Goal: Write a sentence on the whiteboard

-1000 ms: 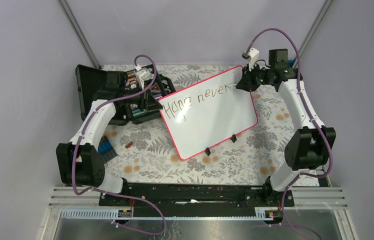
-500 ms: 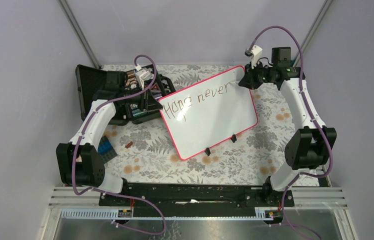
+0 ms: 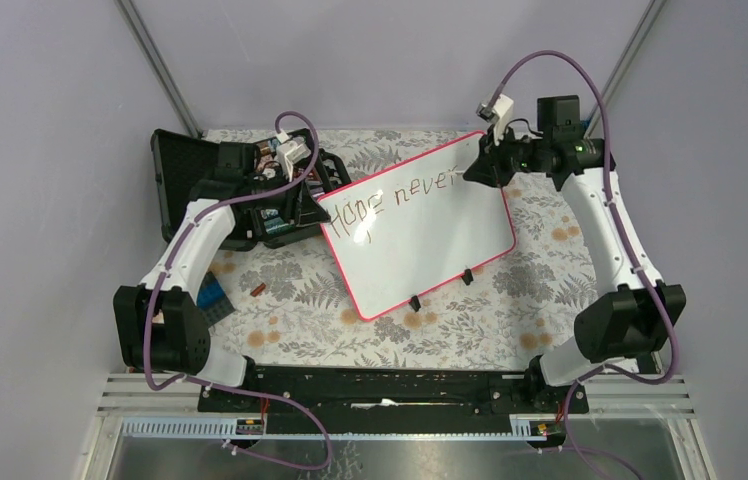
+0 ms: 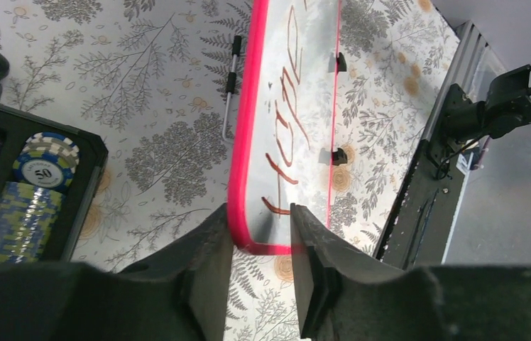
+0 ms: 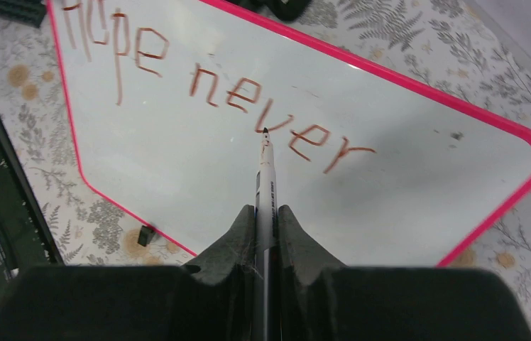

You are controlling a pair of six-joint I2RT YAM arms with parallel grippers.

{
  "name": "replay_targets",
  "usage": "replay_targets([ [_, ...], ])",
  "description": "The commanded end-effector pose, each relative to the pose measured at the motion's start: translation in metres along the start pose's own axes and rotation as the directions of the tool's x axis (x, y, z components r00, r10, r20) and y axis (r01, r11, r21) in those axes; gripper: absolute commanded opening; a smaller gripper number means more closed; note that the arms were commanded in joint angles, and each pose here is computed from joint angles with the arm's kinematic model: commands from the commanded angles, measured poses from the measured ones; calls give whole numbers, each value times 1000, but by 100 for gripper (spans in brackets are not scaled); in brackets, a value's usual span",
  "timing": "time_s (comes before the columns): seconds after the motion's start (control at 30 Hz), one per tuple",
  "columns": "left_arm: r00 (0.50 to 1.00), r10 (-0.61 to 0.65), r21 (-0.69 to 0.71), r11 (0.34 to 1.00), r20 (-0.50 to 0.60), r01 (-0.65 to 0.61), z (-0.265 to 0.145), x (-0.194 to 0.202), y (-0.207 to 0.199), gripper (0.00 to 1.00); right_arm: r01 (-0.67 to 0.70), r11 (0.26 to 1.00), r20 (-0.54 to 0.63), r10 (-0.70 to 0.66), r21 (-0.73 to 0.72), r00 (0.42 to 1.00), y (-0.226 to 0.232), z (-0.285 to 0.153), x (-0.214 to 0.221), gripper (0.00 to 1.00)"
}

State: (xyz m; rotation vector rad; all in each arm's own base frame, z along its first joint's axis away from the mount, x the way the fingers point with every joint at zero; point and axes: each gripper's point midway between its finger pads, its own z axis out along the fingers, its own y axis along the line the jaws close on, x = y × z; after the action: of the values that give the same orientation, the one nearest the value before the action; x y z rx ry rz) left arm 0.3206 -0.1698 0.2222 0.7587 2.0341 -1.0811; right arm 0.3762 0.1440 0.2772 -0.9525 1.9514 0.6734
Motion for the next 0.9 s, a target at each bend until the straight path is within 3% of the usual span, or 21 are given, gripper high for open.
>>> replay_targets([
  [0.0,997,73,-8,997,37,-73,-8,-13,-9,41,54,994,16,-53,-100,998,47,0,-7,0],
  [0.17,998,47,10,999,52,-48,-15,-3,-14,57,58,983,-13,-61,-175,998,79,13,2,0],
  [0.43,990,-44,33,999,135,39,-20,17,-13,69,83,959,-19,-91,-270,996,135,37,18,0],
  [0.87,986,-57,70,996,158,47,-9,31,-20,69,134,958,-24,-145,-253,989,176,84,37,0],
])
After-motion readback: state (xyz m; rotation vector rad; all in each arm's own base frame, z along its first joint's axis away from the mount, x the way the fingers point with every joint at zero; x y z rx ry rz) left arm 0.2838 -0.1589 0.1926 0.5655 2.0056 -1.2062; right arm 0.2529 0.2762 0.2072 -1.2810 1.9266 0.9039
